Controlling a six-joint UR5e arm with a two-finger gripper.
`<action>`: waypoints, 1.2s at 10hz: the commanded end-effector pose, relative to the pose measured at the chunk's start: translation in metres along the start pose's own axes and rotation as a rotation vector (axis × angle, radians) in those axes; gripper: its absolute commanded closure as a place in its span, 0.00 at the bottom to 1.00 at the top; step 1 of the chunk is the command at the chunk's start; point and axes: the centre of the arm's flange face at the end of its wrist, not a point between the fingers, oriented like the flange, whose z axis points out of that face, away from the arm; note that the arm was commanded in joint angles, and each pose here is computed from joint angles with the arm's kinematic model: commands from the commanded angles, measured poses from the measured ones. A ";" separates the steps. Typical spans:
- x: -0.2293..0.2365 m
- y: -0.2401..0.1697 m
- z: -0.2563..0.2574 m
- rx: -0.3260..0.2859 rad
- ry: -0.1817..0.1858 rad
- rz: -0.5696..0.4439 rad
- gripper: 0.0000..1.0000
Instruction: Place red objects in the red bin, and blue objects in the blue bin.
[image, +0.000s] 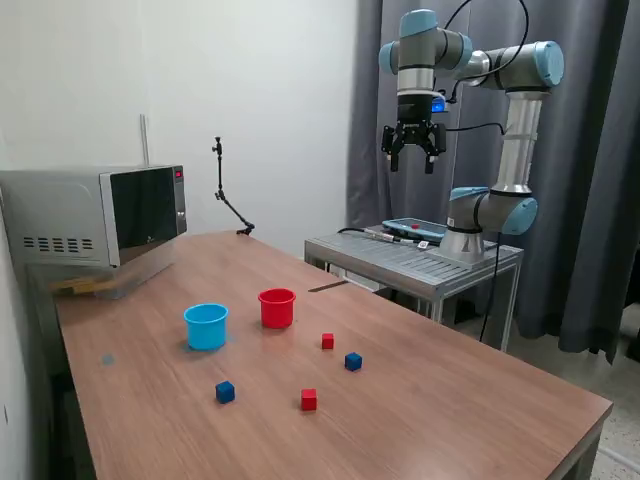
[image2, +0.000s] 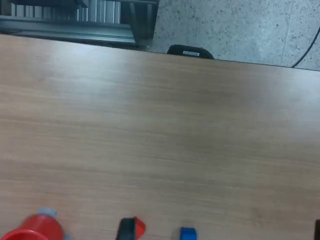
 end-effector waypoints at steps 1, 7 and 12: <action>0.000 0.001 0.001 0.001 0.000 -0.001 0.00; -0.004 0.026 0.002 -0.009 -0.001 0.012 0.00; -0.020 0.159 -0.006 -0.130 -0.012 0.011 0.00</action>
